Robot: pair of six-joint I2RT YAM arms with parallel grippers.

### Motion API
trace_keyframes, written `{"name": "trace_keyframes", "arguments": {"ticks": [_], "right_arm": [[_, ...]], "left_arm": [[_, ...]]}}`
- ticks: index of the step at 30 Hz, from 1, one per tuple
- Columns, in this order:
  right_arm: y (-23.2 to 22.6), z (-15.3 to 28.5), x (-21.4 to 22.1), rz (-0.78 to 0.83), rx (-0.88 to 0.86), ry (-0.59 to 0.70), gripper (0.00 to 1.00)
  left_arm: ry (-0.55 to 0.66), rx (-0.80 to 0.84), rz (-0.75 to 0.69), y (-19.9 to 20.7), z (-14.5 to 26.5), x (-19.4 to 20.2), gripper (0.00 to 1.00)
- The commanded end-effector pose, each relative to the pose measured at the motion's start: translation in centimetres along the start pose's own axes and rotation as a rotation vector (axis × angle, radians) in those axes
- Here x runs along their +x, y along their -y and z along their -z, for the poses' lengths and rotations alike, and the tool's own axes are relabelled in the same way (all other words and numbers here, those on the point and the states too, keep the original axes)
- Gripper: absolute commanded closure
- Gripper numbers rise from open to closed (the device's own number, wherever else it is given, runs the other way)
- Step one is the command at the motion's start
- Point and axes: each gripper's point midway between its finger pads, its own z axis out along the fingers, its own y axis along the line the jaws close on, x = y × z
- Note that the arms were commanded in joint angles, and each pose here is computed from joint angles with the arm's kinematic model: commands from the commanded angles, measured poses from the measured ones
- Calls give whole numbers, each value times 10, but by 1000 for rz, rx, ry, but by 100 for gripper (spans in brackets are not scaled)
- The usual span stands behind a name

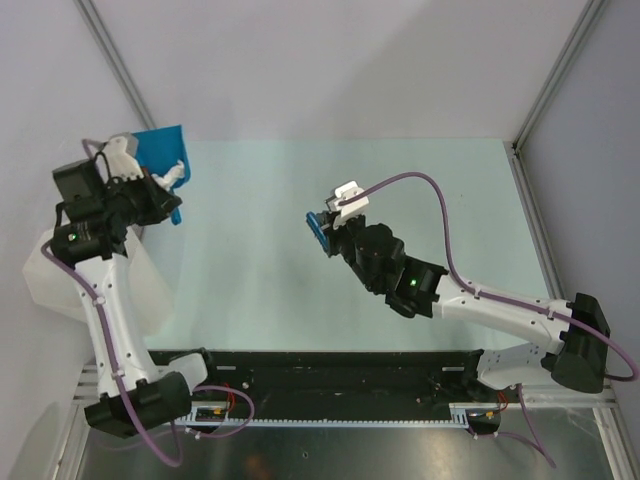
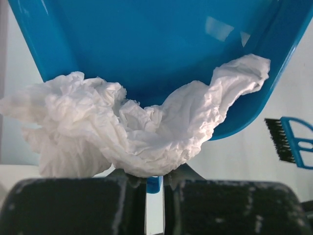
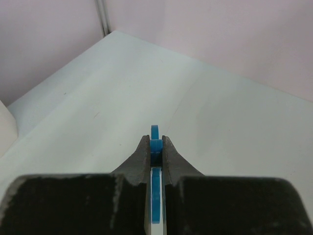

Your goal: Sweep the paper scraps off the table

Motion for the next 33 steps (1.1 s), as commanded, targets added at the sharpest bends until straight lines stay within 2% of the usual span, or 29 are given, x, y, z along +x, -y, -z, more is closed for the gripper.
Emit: {"name": "trace_keyframes", "arguments": {"ticks": [1, 6, 9, 16, 19, 27, 30, 33], "right_arm": [[-6, 5, 3, -21, -20, -9, 100], [-9, 10, 6, -15, -31, -18, 100], [-12, 12, 6, -12, -37, -20, 100], [-16, 18, 5, -12, -38, -20, 100], [-16, 17, 6, -10, -40, -22, 100], [-17, 15, 9, -7, -33, -26, 100], [-18, 15, 10, -5, -33, -28, 100], [-16, 15, 10, -4, -30, -28, 100]], "left_arm": [[155, 31, 48, 18, 47, -31, 100], [216, 84, 170, 15, 69, -36, 100], [260, 51, 276, -4, 81, -35, 100], [353, 70, 692, -61, 97, -1, 100], [378, 75, 760, -78, 100, 6, 100], [391, 167, 843, -69, 104, 5, 100], [376, 236, 964, -69, 100, 12, 100], [383, 200, 933, -70, 102, 10, 100]]}}
